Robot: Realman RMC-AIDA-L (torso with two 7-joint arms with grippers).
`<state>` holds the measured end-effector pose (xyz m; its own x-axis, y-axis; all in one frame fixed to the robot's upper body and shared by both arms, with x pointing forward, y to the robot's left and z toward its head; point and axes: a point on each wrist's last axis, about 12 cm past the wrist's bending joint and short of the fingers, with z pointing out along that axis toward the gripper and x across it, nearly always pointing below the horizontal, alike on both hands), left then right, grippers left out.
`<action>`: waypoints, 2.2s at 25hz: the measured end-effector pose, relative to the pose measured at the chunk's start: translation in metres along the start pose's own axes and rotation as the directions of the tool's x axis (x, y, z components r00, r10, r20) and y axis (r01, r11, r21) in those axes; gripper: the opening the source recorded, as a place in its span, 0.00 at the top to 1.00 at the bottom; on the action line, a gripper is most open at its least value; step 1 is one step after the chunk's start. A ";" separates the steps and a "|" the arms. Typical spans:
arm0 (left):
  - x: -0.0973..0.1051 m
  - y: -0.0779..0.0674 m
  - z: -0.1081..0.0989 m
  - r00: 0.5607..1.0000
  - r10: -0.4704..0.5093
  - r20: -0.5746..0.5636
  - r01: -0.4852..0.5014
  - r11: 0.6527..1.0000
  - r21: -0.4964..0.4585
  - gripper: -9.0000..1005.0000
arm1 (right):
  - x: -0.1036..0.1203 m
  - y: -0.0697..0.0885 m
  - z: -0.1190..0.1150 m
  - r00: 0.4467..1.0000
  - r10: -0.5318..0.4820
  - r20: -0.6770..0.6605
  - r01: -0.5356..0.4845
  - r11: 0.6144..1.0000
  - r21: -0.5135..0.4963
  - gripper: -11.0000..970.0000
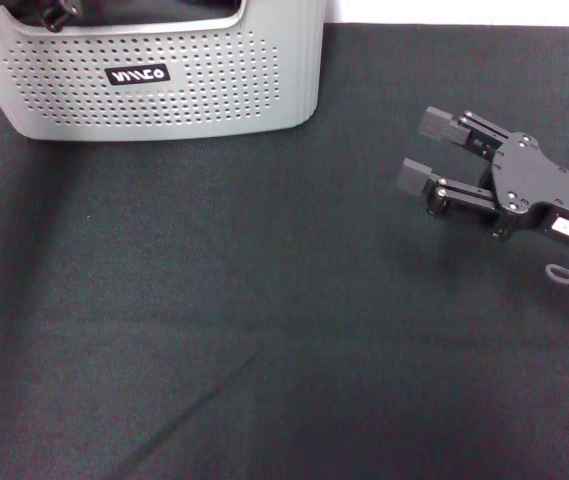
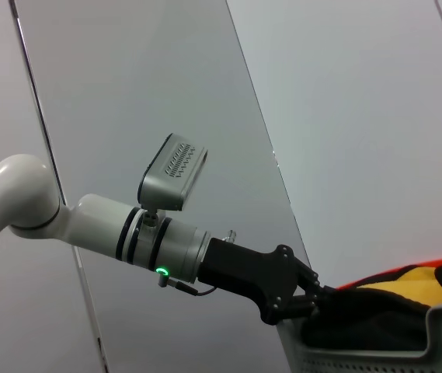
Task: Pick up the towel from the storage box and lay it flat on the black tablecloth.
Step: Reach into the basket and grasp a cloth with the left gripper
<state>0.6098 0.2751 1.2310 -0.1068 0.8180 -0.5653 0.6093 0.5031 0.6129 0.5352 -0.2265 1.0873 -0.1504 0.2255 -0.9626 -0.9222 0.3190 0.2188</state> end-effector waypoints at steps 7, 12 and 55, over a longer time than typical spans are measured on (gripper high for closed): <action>-0.002 0.000 0.001 1.000 0.005 0.004 -0.005 1.000 -0.010 0.93 | 0.001 0.000 0.000 1.000 -0.002 -0.002 0.002 1.000 0.000 0.13; -0.003 -0.001 0.001 1.000 -0.002 0.008 0.002 1.000 -0.008 0.90 | 0.002 0.002 -0.003 1.000 -0.003 0.002 0.003 1.000 0.007 0.13; 0.001 -0.002 0.005 1.000 -0.023 -0.002 0.023 1.000 -0.019 0.88 | 0.006 0.005 -0.006 1.000 -0.006 0.010 0.006 1.000 0.019 0.13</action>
<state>0.6126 0.2731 1.2263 -0.1223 0.8066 -0.5782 0.5913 0.5272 0.6103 0.5278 -0.2287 1.0814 -0.1408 0.2330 -0.9622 -0.9160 0.3382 0.2160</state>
